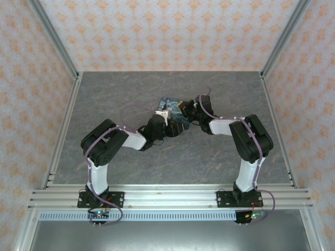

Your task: Unlock the padlock with the key

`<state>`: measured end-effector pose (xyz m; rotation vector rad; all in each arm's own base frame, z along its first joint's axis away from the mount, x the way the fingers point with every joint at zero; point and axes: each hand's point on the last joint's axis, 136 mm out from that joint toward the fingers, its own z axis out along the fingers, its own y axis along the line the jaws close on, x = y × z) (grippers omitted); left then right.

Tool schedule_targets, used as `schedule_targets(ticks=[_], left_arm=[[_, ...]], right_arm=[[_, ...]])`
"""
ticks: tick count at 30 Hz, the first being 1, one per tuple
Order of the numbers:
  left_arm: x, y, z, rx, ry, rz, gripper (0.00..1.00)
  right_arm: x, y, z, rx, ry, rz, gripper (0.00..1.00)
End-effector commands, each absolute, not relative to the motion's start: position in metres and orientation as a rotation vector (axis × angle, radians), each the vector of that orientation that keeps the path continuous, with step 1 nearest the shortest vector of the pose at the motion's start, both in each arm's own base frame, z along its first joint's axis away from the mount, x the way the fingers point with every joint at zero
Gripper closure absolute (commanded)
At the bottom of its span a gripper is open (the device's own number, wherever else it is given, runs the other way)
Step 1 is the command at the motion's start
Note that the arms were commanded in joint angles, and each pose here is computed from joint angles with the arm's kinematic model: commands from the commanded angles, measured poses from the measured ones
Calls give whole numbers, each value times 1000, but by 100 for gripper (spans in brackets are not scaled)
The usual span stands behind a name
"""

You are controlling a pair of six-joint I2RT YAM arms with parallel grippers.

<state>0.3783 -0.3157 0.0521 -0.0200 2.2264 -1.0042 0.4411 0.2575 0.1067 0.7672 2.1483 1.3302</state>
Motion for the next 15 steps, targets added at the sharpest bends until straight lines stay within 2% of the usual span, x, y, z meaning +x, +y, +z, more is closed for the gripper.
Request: schedule_targets(ticks=[1, 9, 15], left_arm=[[388, -314, 55, -85, 2170, -1016, 39], [391, -300, 32, -174, 2245, -892, 37], [388, -312, 46, -130, 2182, -1007, 39]], right_arm=[[428, 256, 81, 787, 2239, 1280, 100], [430, 257, 80, 789, 2236, 1287, 100], [429, 257, 78, 792, 2239, 1286, 100]])
